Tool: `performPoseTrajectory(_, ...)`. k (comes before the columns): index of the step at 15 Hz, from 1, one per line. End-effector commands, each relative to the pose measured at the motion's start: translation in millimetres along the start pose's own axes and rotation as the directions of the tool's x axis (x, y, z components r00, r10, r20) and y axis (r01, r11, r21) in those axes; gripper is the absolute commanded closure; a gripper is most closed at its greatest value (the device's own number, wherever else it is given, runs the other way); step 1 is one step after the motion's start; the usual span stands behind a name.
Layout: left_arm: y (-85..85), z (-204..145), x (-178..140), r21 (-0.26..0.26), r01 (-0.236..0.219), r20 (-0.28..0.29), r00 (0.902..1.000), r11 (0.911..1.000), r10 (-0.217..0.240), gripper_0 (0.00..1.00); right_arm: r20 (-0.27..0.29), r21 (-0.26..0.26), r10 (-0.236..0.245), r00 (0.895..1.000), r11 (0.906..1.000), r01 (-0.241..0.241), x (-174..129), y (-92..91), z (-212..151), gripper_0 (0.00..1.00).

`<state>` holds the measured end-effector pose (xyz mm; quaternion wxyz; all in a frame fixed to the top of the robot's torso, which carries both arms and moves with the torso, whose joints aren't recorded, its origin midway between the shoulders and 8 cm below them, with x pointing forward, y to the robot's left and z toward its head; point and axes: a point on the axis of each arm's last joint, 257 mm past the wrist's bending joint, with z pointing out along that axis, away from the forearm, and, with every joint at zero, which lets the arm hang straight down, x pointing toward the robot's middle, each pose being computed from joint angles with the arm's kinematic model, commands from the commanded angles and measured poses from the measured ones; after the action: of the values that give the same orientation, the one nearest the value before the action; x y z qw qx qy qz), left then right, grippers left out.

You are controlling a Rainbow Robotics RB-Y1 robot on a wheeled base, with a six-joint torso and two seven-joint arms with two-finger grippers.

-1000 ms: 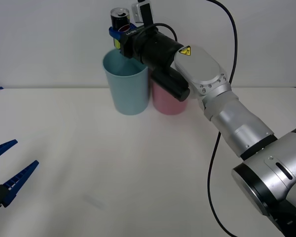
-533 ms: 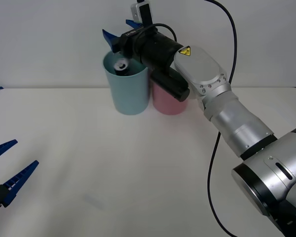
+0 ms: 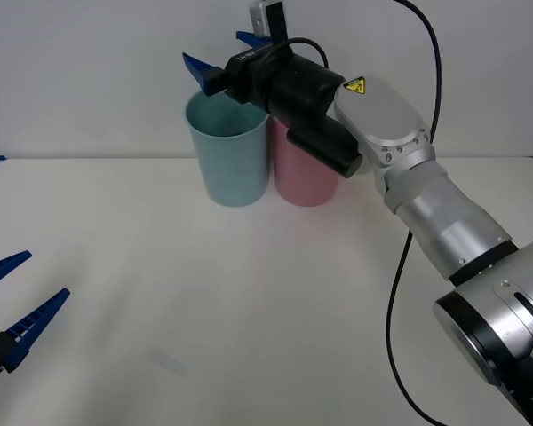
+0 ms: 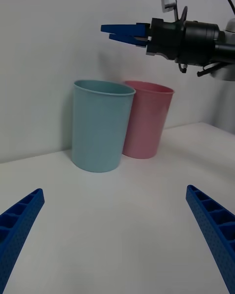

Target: Grasp the object on the table and drop it into the matching bin: aluminum can to the light blue bin, PET bottle to the pink bin.

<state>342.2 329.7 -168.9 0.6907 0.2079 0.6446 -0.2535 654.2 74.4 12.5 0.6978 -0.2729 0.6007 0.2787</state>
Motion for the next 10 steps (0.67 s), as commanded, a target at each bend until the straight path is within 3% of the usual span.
performPoseTrajectory(1,0.0,0,0,0.000,0.000,0.000,1.0000,1.0000,0.000,0.00,0.026,-0.013,-0.013,1.000,0.9998,0.014,-5,-6.2,-23,0.00)
performPoseTrajectory(7,0.0,0,0,0.000,0.000,0.000,1.0000,1.0000,0.000,0.00,0.036,-0.059,-0.062,0.997,0.9962,0.064,-3,-17.0,-104,0.00)
performPoseTrajectory(10,0.0,0,0,0.000,0.000,0.000,1.0000,1.0000,0.000,0.00,0.022,-0.070,-0.061,0.998,0.9956,0.062,4,-24.7,-146,0.00)
